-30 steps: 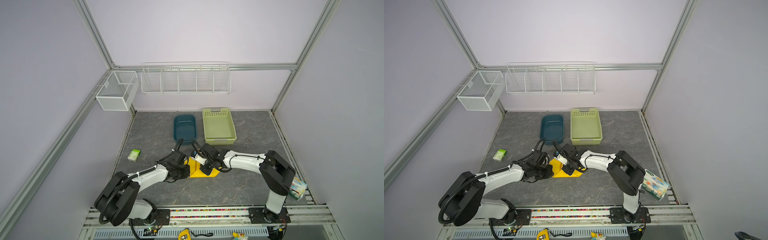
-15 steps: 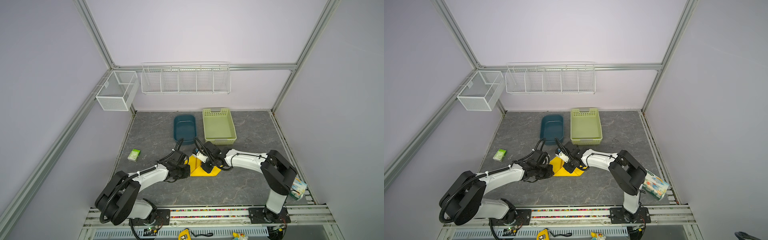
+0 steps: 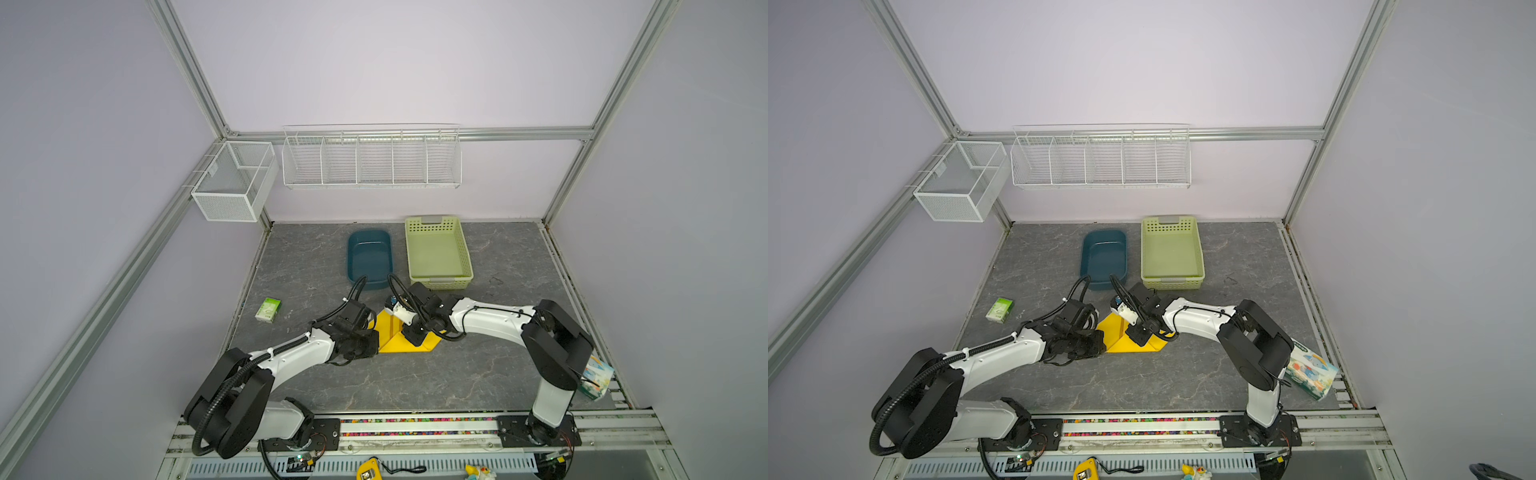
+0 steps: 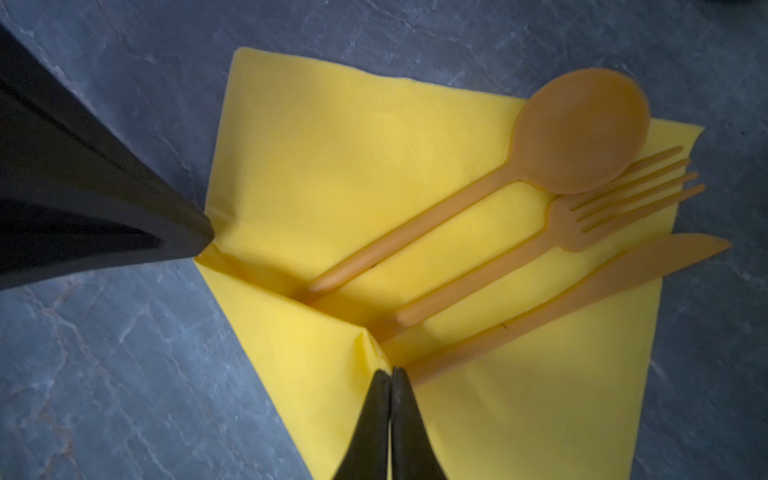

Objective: Place the utensils on the paper napkin and roll it up

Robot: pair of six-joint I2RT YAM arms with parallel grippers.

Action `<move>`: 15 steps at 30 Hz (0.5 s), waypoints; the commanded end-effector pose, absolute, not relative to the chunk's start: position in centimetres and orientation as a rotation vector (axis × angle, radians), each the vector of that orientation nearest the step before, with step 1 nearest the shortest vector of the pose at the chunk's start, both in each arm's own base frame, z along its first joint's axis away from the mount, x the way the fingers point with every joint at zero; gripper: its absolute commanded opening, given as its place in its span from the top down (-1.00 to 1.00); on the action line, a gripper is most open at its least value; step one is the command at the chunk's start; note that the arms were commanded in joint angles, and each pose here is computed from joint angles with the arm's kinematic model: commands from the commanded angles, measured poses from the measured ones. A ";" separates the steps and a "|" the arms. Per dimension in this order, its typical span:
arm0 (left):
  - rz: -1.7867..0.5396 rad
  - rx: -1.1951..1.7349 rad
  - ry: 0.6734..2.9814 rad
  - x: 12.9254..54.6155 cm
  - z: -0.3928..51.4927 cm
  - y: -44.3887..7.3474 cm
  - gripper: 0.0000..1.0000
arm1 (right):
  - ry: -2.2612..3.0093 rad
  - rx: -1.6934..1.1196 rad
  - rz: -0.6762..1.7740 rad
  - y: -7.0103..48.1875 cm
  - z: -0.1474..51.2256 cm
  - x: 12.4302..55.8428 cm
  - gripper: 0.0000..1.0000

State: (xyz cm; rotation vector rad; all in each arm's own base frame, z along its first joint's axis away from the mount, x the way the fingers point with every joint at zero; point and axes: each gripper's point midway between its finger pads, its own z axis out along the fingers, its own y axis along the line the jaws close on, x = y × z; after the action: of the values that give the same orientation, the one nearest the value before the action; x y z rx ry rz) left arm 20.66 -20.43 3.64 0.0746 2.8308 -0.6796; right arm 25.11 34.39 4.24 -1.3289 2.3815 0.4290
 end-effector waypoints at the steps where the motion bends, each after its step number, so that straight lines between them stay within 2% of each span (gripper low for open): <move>1: -0.745 0.109 2.776 21.2 6.3 -21.4 1.00 | 2.382 -1.312 0.463 34.8 4.6 25.4 0.86; 7: -0.929 0.149 2.746 21.0 7.6 -23.9 1.00 | 2.382 -1.307 0.476 35.1 4.6 25.5 0.86; 15: -1.018 0.181 2.760 20.6 6.5 -25.5 1.00 | 2.389 -1.298 0.478 35.1 4.5 25.7 0.86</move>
State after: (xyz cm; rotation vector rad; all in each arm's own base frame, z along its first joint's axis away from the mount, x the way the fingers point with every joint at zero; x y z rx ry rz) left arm 20.46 -24.38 6.16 0.1614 2.7800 -0.9466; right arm 25.23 34.54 4.33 -1.3177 2.3878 0.4468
